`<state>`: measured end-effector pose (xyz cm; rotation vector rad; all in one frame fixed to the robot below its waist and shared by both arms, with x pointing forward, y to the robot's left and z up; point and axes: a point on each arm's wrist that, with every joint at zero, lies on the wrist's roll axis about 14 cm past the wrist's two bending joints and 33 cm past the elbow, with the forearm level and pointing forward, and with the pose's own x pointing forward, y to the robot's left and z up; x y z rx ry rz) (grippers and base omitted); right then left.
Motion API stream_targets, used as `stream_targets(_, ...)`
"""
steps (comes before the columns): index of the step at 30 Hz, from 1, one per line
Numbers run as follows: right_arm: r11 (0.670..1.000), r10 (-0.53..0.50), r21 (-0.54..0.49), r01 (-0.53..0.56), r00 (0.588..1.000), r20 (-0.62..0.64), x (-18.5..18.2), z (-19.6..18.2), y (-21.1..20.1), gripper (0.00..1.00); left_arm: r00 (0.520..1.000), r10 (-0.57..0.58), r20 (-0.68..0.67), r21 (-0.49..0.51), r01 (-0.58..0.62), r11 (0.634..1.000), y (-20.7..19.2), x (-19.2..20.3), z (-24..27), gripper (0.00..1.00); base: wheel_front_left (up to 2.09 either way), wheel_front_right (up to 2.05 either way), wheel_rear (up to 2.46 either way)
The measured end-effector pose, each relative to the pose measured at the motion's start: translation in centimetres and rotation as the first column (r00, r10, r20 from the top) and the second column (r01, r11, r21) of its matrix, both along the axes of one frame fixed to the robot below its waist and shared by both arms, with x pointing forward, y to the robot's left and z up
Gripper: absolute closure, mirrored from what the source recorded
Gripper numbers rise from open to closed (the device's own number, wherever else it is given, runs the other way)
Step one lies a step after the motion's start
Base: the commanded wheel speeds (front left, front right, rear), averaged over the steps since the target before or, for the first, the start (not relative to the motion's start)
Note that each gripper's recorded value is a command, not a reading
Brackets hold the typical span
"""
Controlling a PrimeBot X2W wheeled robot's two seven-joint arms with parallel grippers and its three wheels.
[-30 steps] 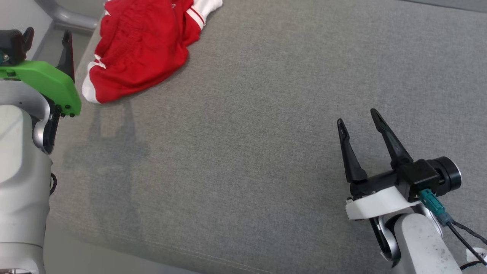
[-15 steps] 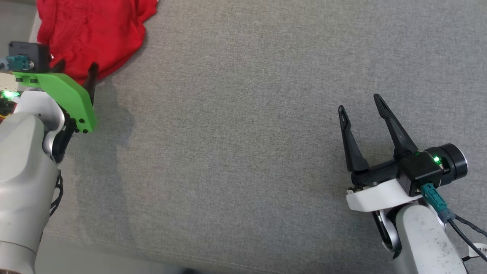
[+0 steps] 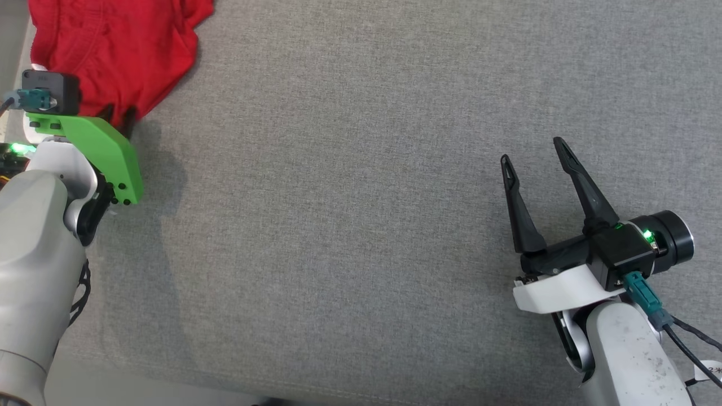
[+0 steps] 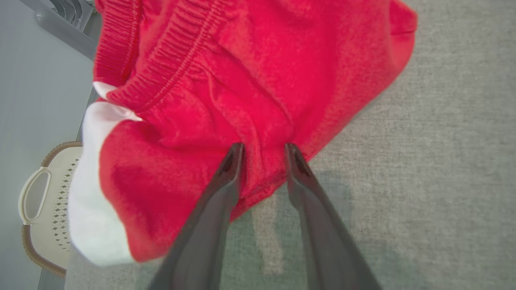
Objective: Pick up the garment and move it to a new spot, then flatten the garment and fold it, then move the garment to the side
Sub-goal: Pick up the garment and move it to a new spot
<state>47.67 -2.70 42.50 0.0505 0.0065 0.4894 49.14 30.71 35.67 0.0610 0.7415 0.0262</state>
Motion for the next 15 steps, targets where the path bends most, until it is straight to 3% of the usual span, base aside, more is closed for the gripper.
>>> stream_targets(7, 1.0, -0.009, 0.002, 0.009, 1.0, 0.015, 0.1, 0.7, -0.3, 0.0, 0.997, 0.002, 0.075, 0.031, -0.004, 1.0, 1.0, 0.8, 1.8, 1.0, 0.0, 0.0, 0.0)
stream_targets(15, 0.999, -0.007, 0.036, 0.006, 0.999, 0.046, -0.3, 2.9, 0.0, 0.0, 0.97, -0.021, 0.242, 0.075, 0.003, 0.997, 2.2, 2.6, 7.6, 1.0, 0.0, 0.0, 0.0)
